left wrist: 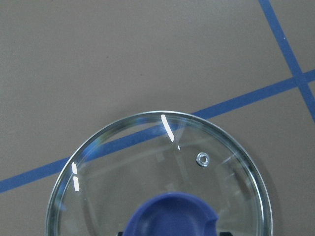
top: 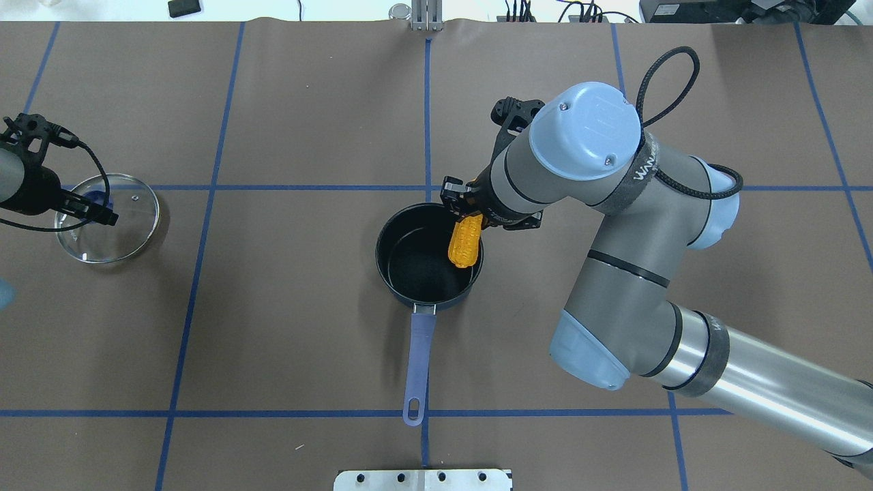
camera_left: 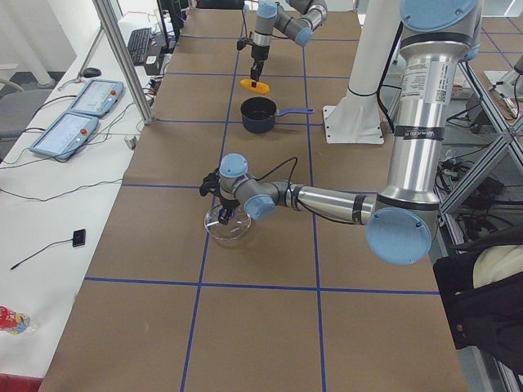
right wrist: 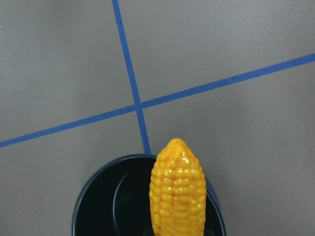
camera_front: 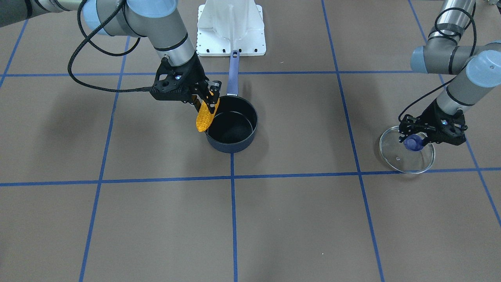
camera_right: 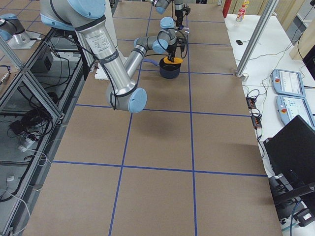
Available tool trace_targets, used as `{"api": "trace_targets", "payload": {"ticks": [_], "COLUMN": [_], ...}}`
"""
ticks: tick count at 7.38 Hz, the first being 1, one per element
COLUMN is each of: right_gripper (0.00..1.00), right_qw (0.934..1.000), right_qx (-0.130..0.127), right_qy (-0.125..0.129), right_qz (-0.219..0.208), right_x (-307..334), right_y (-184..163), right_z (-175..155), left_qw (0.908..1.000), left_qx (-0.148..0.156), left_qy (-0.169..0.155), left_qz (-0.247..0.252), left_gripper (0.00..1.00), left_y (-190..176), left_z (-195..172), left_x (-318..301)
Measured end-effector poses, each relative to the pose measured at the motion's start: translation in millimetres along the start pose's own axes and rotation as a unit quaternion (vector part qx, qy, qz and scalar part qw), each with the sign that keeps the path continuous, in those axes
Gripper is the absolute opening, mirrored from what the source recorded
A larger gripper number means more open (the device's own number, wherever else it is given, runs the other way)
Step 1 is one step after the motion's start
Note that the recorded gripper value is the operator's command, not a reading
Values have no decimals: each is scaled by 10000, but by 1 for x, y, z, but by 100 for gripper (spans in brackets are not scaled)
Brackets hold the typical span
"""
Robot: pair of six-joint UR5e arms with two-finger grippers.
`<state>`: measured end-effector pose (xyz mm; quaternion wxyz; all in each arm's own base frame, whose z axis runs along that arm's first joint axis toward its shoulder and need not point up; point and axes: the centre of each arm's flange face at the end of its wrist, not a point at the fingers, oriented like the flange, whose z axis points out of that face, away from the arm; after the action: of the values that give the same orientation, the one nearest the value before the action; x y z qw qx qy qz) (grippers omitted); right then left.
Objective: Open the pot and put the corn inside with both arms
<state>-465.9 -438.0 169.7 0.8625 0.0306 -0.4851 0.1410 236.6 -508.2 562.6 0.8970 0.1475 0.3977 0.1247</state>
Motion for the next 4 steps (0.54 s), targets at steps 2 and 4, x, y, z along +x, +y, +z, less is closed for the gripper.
{"api": "trace_targets", "payload": {"ticks": [2,4], "right_gripper": [4,4], "right_qw": [10000,10000], "right_qx": [9,45], "right_qy": [21,40], "right_qz": [6,35], "right_x": [-1,-8], "right_y": [0,1], "right_z": [3,8], "left_qw": [10000,10000], "left_qx": [1,2], "left_qy": [-8,43], "left_qz": [9,29], "left_gripper": [94,98], "left_y": [0,0], "left_z": [0,-1], "left_x": [0,2]}}
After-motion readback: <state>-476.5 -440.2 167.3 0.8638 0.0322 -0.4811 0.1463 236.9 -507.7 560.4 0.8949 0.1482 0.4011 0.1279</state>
